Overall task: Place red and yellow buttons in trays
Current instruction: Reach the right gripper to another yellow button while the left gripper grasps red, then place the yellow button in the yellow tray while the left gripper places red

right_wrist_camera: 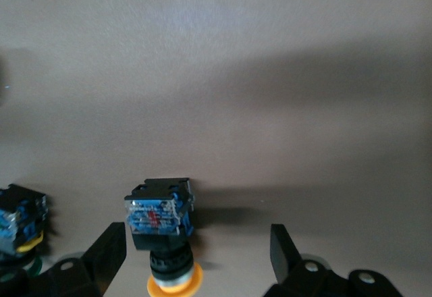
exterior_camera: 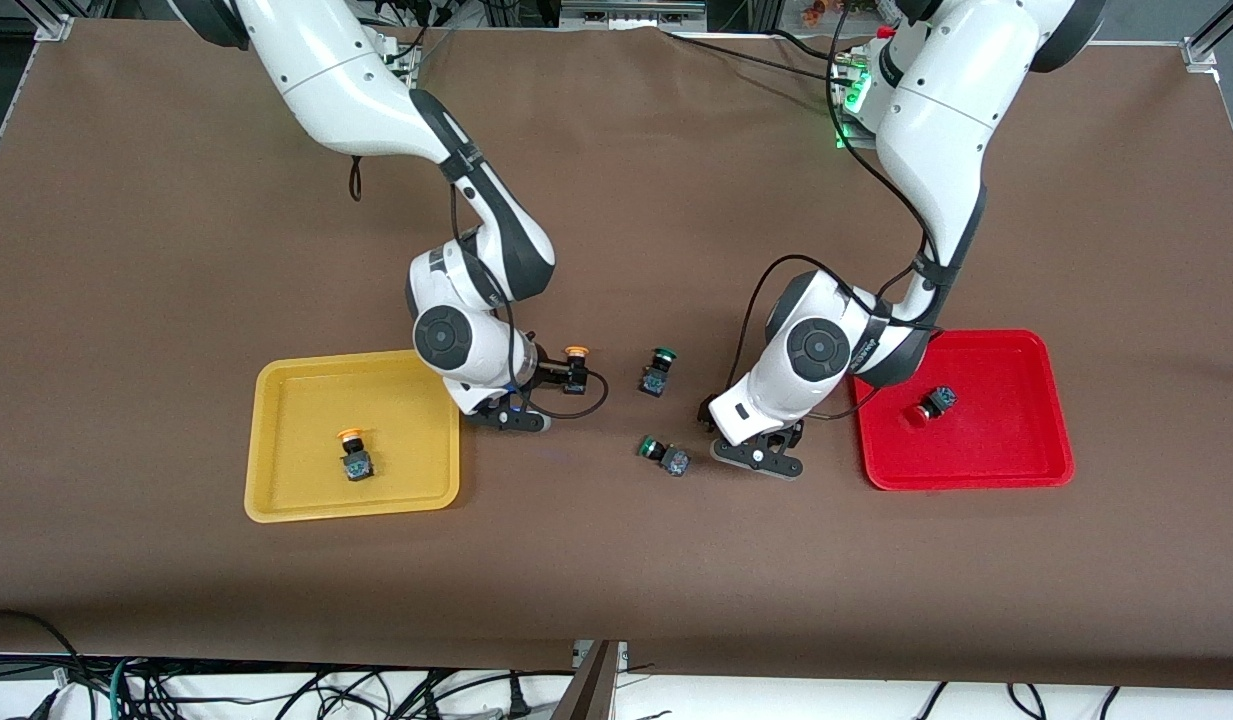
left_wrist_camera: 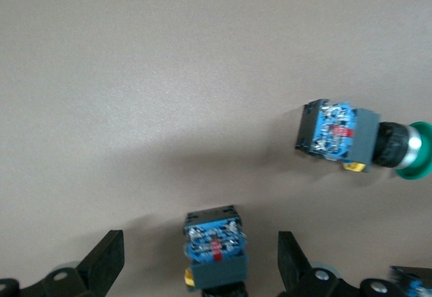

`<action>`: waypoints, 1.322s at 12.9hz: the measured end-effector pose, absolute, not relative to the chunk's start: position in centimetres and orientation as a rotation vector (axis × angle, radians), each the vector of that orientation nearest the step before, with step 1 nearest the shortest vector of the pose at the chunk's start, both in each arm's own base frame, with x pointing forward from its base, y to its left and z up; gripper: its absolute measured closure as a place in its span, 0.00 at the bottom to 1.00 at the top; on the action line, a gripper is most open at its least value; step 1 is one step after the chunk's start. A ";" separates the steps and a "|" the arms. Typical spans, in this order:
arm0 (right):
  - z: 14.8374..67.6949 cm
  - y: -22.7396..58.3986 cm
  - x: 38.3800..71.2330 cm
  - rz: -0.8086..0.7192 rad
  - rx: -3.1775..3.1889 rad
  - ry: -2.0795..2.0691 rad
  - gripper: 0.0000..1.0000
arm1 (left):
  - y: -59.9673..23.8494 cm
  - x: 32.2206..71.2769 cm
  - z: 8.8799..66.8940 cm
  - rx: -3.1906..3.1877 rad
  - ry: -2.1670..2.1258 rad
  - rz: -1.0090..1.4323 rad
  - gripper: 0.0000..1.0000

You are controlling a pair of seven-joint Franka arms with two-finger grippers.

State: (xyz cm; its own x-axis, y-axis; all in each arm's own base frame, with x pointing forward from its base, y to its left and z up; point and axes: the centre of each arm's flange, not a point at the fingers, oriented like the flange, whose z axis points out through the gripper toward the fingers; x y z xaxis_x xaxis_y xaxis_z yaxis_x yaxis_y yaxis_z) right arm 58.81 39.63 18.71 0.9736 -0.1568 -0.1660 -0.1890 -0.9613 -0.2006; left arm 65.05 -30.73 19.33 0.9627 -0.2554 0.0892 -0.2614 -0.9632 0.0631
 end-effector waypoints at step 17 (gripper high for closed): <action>23.2 20.3 68.8 0.221 -3.072 -0.413 0.61 | -12.0 67.5 29.5 3.178 -0.574 -0.356 0.59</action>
